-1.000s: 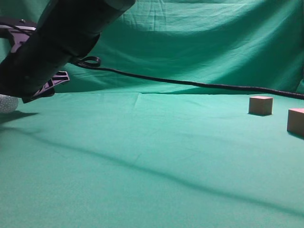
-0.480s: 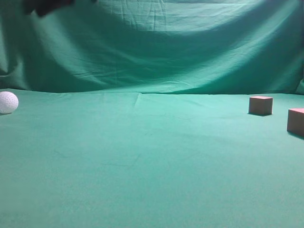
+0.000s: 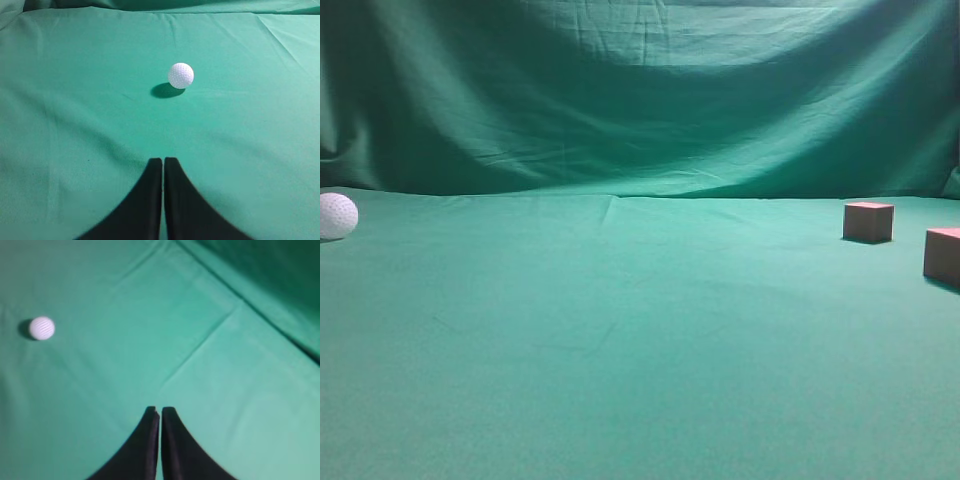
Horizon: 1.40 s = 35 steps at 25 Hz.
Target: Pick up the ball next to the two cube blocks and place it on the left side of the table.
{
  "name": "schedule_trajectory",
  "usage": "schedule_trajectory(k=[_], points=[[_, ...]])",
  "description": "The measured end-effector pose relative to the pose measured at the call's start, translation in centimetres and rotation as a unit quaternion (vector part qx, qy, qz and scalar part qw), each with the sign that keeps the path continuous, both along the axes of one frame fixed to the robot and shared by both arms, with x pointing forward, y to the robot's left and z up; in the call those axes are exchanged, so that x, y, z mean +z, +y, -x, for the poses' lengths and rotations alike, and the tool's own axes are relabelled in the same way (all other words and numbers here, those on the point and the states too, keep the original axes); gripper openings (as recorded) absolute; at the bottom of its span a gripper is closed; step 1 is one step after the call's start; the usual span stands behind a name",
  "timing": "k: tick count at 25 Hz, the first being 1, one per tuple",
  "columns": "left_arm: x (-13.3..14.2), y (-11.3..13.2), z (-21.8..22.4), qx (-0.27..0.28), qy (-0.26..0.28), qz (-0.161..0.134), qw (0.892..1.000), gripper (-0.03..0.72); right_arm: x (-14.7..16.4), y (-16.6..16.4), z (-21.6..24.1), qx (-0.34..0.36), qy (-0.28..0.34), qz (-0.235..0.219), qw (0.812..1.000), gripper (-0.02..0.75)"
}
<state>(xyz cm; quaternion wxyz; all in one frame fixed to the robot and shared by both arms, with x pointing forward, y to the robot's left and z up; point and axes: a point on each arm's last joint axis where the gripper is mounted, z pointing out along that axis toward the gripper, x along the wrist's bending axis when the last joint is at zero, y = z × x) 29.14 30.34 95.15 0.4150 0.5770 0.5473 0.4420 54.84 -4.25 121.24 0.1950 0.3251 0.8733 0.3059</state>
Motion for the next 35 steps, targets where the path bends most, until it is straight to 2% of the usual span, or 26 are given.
schedule_trajectory(k=[6,10,15,21,24,26,28,32,35], points=[[0.0,0.0,0.0,0.0,0.0,0.0,1.0,0.0,6.6,-5.8,5.4,-0.069,-0.067,-0.044,0.994,0.0],[0.0,0.0,0.0,0.0,0.0,0.0,1.0,0.0,7.2,-9.4,9.6,-0.082,-0.061,-0.052,0.993,0.0],[0.0,0.0,0.0,0.0,0.0,0.0,1.0,0.0,3.7,-12.8,13.6,-0.095,-0.029,-0.045,0.994,0.0],[0.0,0.0,0.0,0.0,0.0,0.0,1.0,0.0,-1.0,-15.7,18.4,-0.071,-0.042,-0.122,0.989,0.0],[0.0,0.0,0.0,0.0,0.0,0.0,1.0,0.0,-3.2,-16.9,20.9,-0.061,-0.015,-0.154,0.986,0.0],[0.0,0.0,0.0,0.0,0.0,0.0,1.0,0.0,-4.4,-17.7,22.2,-0.058,0.0,-0.16,0.985,0.0],[0.0,0.0,0.0,0.0,0.0,0.0,1.0,0.0,-5.8,-18.3,23.0,-0.058,0.014,-0.155,0.986,0.0],[0.0,0.0,0.0,0.0,0.0,0.0,1.0,0.0,-9.5,-18.4,23.1,-0.069,0.056,-0.117,0.989,0.0],[0.0,0.0,0.0,0.0,0.0,0.0,1.0,0.0,-11.1,-18.5,22.8,-0.086,0.058,-0.101,0.99,0.0]])
